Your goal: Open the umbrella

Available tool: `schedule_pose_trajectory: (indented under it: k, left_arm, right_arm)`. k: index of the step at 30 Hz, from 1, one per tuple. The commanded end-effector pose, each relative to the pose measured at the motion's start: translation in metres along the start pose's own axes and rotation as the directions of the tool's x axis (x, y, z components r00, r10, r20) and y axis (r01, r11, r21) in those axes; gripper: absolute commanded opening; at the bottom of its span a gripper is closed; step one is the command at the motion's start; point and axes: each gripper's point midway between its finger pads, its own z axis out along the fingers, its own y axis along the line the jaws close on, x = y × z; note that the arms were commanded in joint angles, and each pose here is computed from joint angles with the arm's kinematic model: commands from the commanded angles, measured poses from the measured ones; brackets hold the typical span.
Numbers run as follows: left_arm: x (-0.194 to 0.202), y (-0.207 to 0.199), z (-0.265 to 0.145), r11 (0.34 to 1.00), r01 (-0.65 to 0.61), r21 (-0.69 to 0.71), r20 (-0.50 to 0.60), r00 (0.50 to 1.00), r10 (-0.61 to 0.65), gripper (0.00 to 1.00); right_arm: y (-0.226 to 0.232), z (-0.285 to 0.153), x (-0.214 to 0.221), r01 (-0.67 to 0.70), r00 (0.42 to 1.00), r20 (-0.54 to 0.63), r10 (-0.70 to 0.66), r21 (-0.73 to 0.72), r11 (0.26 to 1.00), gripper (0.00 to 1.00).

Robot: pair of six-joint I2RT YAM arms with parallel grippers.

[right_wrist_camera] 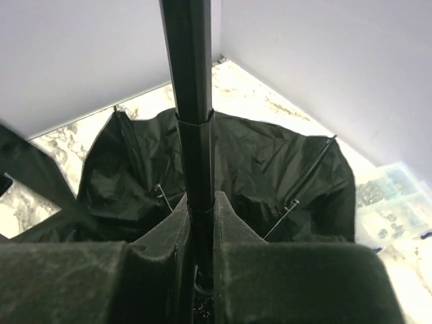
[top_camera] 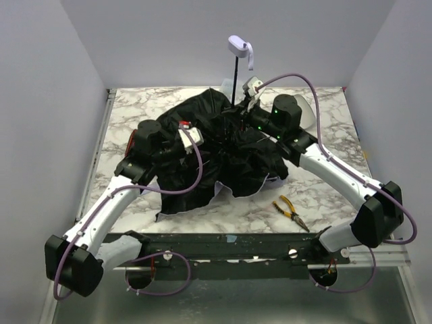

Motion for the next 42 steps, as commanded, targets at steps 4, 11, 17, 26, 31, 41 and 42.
schedule_pose_trajectory:
  k: [4, 11, 17, 26, 31, 41, 42]
  left_arm:
    - [-0.006, -0.013, 0.034, 0.997, -0.067, 0.043, 0.073, 0.995, 0.063, 0.32]
    - [-0.027, -0.028, 0.062, 0.993, -0.040, 0.108, 0.141, 0.990, 0.024, 0.22]
    - [0.018, -0.057, 0.085, 0.973, -0.062, 0.224, 0.024, 0.998, 0.058, 0.22]
    - [0.094, -0.061, 0.060, 0.976, 0.031, 0.214, -0.224, 0.974, 0.018, 0.19]
    - [0.044, -0.038, 0.046, 0.993, 0.041, 0.112, -0.091, 0.995, -0.030, 0.42]
    - [-0.052, 0.029, 0.024, 0.981, -0.133, -0.139, 0.103, 0.984, 0.148, 0.52]
    - [-0.058, 0.035, 0.027, 0.978, -0.142, -0.152, 0.105, 0.982, 0.159, 0.53]
  right_arm:
    - [0.006, -0.005, -0.003, -0.082, 0.995, 0.064, 0.082, 0.000, 0.997, 0.01]
    - [0.013, -0.004, -0.002, -0.092, 0.994, 0.061, 0.093, -0.028, 0.995, 0.01]
    - [-0.004, 0.004, -0.017, -0.050, 0.994, 0.103, 0.046, 0.042, 0.998, 0.01]
    - [-0.014, -0.002, -0.072, 0.034, 0.978, 0.204, -0.046, 0.061, 0.998, 0.01]
    - [-0.010, -0.008, -0.068, 0.051, 0.977, 0.205, -0.060, 0.051, 0.997, 0.01]
    - [-0.001, -0.018, -0.091, 0.108, 0.948, 0.298, -0.114, 0.035, 0.994, 0.01]
    - [0.002, -0.019, -0.094, 0.114, 0.944, 0.309, -0.115, 0.021, 0.993, 0.00]
